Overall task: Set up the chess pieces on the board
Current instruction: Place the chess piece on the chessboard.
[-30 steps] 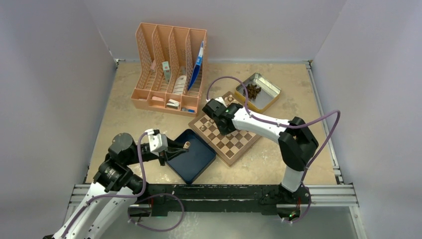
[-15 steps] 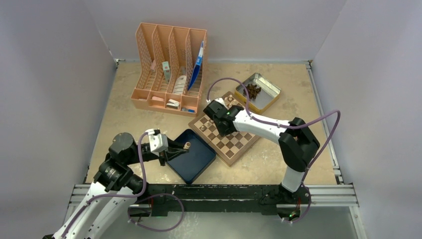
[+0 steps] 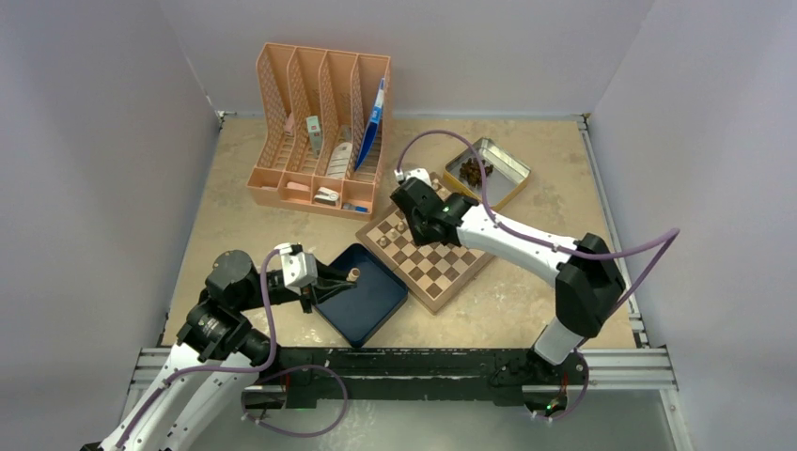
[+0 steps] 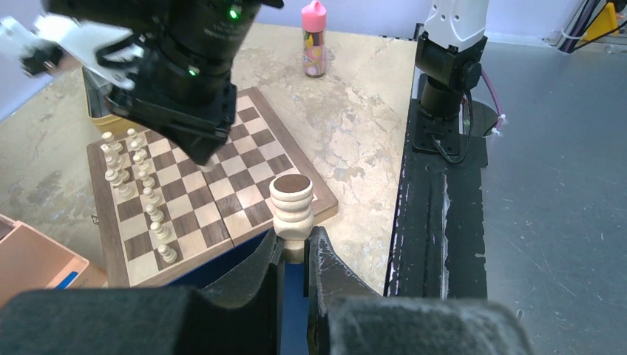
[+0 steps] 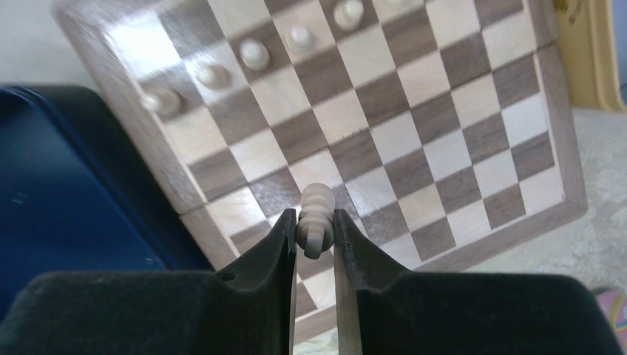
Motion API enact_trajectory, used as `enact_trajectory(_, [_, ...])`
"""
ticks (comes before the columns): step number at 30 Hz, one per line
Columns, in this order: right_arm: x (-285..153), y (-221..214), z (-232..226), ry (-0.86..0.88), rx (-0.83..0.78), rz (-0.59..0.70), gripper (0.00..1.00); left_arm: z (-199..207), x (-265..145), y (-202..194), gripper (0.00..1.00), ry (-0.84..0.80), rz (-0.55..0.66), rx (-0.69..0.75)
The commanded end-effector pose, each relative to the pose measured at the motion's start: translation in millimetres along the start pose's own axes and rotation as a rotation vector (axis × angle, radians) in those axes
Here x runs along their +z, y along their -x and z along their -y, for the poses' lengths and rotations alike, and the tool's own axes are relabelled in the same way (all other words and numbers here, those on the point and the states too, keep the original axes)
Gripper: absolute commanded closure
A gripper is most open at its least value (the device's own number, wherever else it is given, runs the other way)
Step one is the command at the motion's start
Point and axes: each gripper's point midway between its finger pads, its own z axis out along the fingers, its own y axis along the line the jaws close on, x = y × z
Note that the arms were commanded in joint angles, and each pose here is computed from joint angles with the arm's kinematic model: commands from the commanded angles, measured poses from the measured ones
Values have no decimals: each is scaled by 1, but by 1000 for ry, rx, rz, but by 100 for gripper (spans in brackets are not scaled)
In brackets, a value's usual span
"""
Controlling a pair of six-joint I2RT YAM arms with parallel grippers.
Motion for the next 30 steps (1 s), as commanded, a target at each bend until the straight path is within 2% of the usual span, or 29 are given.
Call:
enact_trajectory(1, [-29, 61, -11, 64, 79, 176, 87, -3, 0, 15, 100, 7, 29, 53])
enact_trajectory(7, [-16, 93, -20, 60, 78, 206, 86, -3, -1, 15, 100, 9, 27, 50])
enact_trajectory(15, [22, 112, -27, 32, 87, 198, 87, -2, -2, 15, 100, 7, 29, 49])
enact_trajectory(22, [54, 113, -19, 26, 97, 164, 87, -1, -2, 15, 100, 4, 28, 53])
enact_trajectory(30, [67, 113, -19, 40, 101, 155, 86, -1, -1, 15, 100, 1, 27, 56])
